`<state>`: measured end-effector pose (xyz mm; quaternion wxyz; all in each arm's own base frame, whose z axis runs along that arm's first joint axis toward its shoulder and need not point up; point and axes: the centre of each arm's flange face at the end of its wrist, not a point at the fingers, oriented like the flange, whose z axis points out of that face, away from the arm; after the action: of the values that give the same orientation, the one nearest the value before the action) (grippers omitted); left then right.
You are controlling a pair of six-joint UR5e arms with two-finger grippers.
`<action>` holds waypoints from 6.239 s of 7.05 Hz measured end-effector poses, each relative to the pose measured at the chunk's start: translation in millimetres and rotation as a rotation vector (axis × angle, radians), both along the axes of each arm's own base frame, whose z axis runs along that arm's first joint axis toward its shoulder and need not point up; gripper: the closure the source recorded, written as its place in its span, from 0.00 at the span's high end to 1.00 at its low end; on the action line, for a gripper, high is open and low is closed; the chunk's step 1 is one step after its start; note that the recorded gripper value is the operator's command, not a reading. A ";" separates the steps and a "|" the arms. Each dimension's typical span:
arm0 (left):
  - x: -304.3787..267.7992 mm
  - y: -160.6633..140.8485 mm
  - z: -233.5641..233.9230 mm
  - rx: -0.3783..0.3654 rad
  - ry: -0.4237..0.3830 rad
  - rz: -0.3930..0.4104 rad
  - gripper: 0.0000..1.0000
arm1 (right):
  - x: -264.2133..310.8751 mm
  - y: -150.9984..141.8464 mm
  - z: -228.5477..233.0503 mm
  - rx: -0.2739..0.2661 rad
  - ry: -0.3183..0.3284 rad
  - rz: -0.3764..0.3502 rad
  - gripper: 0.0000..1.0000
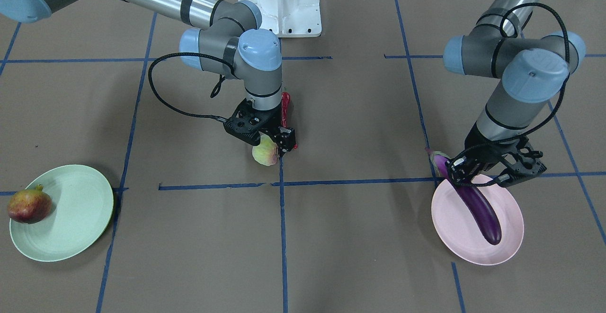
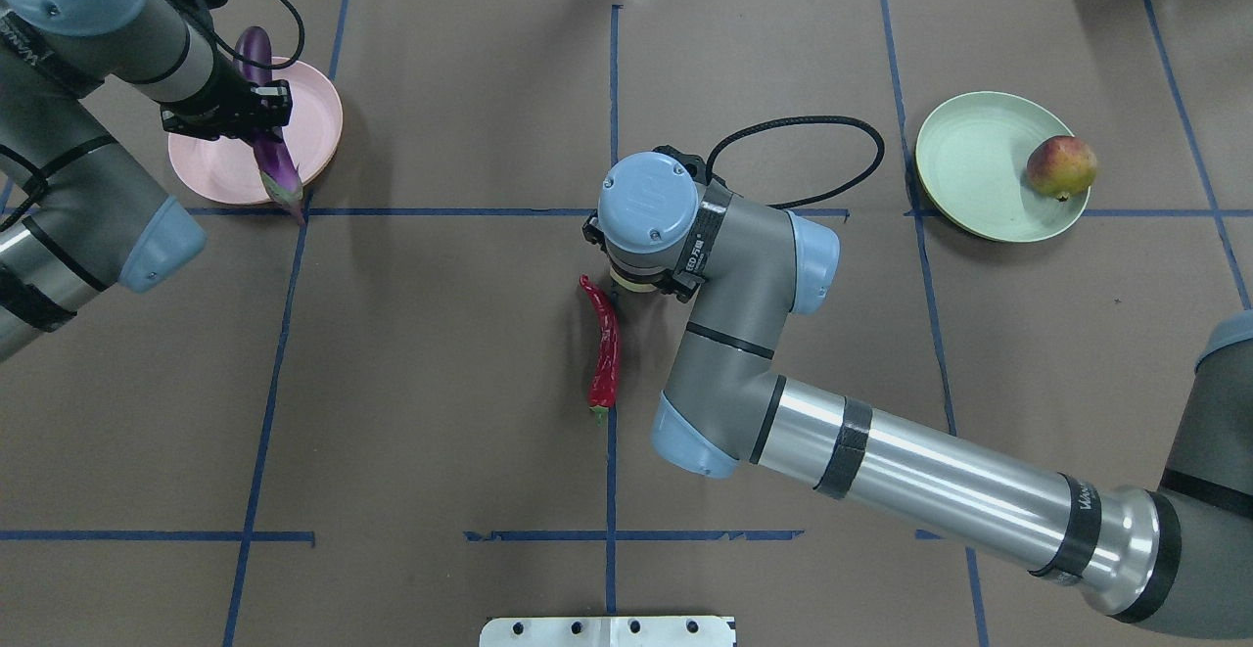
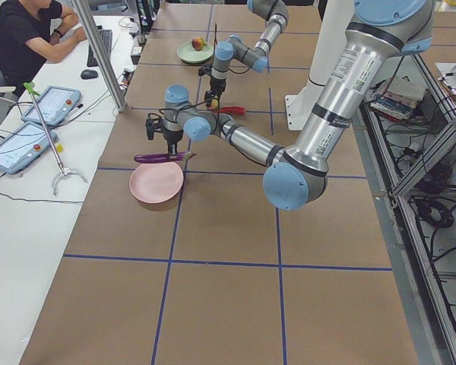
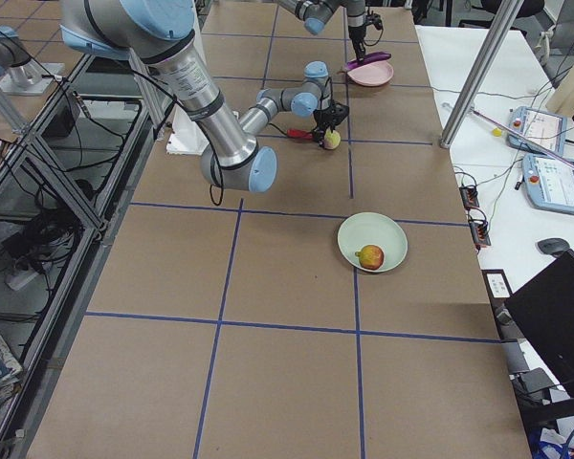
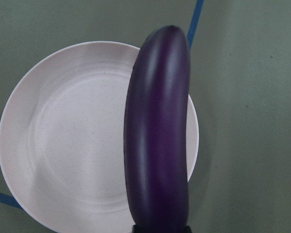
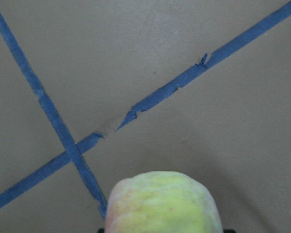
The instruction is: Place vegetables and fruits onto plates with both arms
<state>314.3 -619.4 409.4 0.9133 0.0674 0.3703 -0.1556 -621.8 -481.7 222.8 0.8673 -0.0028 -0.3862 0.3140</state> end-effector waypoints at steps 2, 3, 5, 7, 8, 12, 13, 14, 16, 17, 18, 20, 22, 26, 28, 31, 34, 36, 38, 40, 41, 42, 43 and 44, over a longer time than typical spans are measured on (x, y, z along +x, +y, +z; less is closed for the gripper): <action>0.7 -15.3 38.9 0.005 -0.039 0.030 1.00 | 13.6 -6.4 -10.3 0.019 -0.032 0.012 0.00; -3.9 -21.9 48.6 0.012 -0.044 0.030 1.00 | 41.1 -17.2 -5.4 0.023 -0.042 0.027 0.00; -20.4 -33.6 41.4 0.023 -0.025 0.007 1.00 | 132.6 -49.2 46.6 0.086 0.004 -0.011 0.00; -5.4 -14.8 3.7 -0.020 0.083 -0.014 1.00 | 215.7 -85.7 120.0 0.168 0.131 -0.097 0.00; 23.6 8.9 -25.1 -0.046 0.144 -0.009 1.00 | 253.0 -100.2 159.8 0.193 0.200 -0.150 0.00; 192.3 130.2 -138.4 -0.008 0.189 0.152 1.00 | 320.8 -139.3 245.2 0.202 0.342 -0.275 1.00; 217.7 148.4 -166.6 0.004 0.191 0.185 1.00 | 325.0 -140.5 248.4 0.204 0.340 -0.290 1.00; 238.4 165.5 -188.2 0.034 0.195 0.221 1.00 | 328.3 -140.7 246.6 0.201 0.316 -0.302 1.00; 277.8 201.1 -204.7 0.177 0.154 0.337 0.97 | 336.9 -139.8 233.8 0.194 0.234 -0.323 1.00; 295.7 211.9 -206.0 0.216 0.132 0.373 0.90 | 339.4 -138.1 227.0 0.200 0.214 -0.325 1.00; 311.0 217.6 -209.7 0.231 0.119 0.394 0.75 | 341.1 -135.9 220.6 0.210 0.203 -0.325 1.00; 326.5 221.5 -213.7 0.232 0.111 0.411 0.00 | 343.0 -133.5 216.9 0.216 0.198 -0.324 1.00; 326.4 220.5 -215.4 0.229 0.113 0.409 0.00 | 343.6 -132.5 215.2 0.218 0.195 -0.322 1.00; 206.0 100.6 -203.7 0.170 0.144 0.117 0.02 | 351.5 -95.5 190.5 0.220 0.061 -0.375 1.00; 97.2 21.7 -124.5 0.081 0.093 -0.053 0.06 | 364.1 -64.4 176.7 0.223 -0.014 -0.398 1.00; 19.6 -44.0 -22.7 0.070 -0.075 -0.012 1.00 | 382.8 -19.4 161.8 0.225 -0.074 -0.404 1.00; -4.0 -51.2 -4.0 0.047 -0.046 0.069 1.00 | 391.7 3.7 154.3 0.227 -0.091 -0.400 1.00; -54.8 3.1 -11.6 0.053 0.094 0.142 1.00 | 436.2 38.4 180.1 0.204 -0.069 -0.382 1.00; -129.9 84.0 22.5 0.161 0.077 0.266 1.00 | 503.0 67.1 228.6 0.234 0.005 -0.415 1.00; -216.6 136.7 75.0 0.249 0.038 0.393 1.00 | 557.9 91.7 277.4 0.267 0.057 -0.481 1.00; -262.0 152.7 98.9 0.295 0.025 0.437 1.00 | 575.5 99.7 295.2 0.272 0.063 -0.502 1.00; -297.6 160.7 115.6 0.325 0.003 0.469 1.00 | 587.4 104.9 310.6 0.277 0.057 -0.523 1.00; -321.4 165.5 128.6 0.336 -0.018 0.506 1.00 | 595.1 107.4 320.5 0.284 0.041 -0.538 1.00; -333.3 169.4 135.8 0.325 -0.024 0.531 1.00 | 598.8 108.4 324.8 0.287 0.031 -0.543 1.00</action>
<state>-19.1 -450.0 545.2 0.9036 0.1153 0.3840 0.1505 -23.0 -373.4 547.7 0.9168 0.0215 -0.3985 0.0131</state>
